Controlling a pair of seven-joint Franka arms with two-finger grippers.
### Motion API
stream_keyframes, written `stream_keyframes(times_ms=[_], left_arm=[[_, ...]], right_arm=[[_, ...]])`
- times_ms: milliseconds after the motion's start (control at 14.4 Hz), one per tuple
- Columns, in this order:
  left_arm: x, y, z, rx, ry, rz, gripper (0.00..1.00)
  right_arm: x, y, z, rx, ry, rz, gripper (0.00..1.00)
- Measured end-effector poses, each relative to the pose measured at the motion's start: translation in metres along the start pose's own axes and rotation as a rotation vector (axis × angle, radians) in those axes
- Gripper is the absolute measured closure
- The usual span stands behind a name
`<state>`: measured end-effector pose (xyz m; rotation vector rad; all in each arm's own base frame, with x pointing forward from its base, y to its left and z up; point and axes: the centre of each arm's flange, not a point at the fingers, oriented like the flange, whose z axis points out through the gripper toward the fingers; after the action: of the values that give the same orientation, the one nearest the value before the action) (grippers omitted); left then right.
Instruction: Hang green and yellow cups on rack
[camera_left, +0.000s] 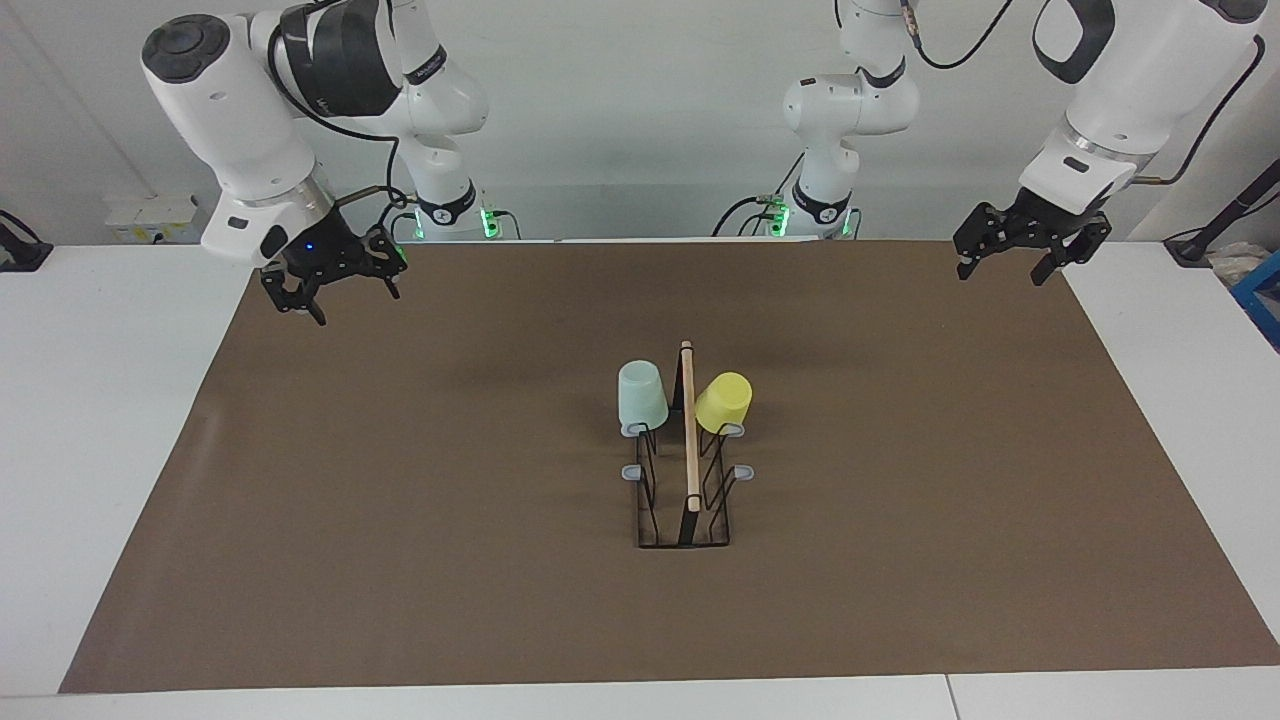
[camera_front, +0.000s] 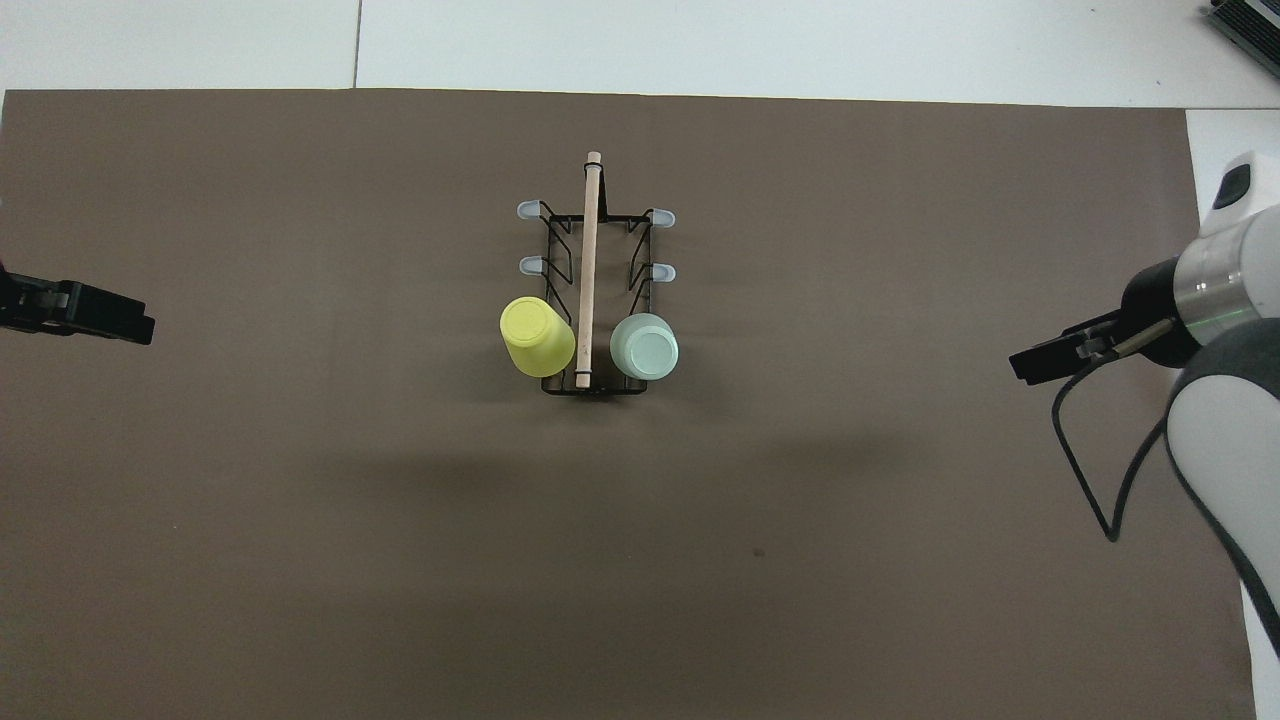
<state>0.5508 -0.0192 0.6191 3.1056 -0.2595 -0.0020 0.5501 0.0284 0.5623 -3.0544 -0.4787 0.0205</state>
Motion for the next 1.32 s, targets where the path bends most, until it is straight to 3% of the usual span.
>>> stream_keyframes(times_ms=[485,1317], left_arm=[[0.0,0.0,0.0,0.0,0.0,0.0,0.0],[0.0,-0.002,-0.001,-0.023,0.006,-0.008,0.0]], right_arm=[[0.009,-0.038,0.003,-0.014,-0.006,0.126,0.0],[0.005,-0.01,0.0,-0.015,0.017,0.177,0.0]])
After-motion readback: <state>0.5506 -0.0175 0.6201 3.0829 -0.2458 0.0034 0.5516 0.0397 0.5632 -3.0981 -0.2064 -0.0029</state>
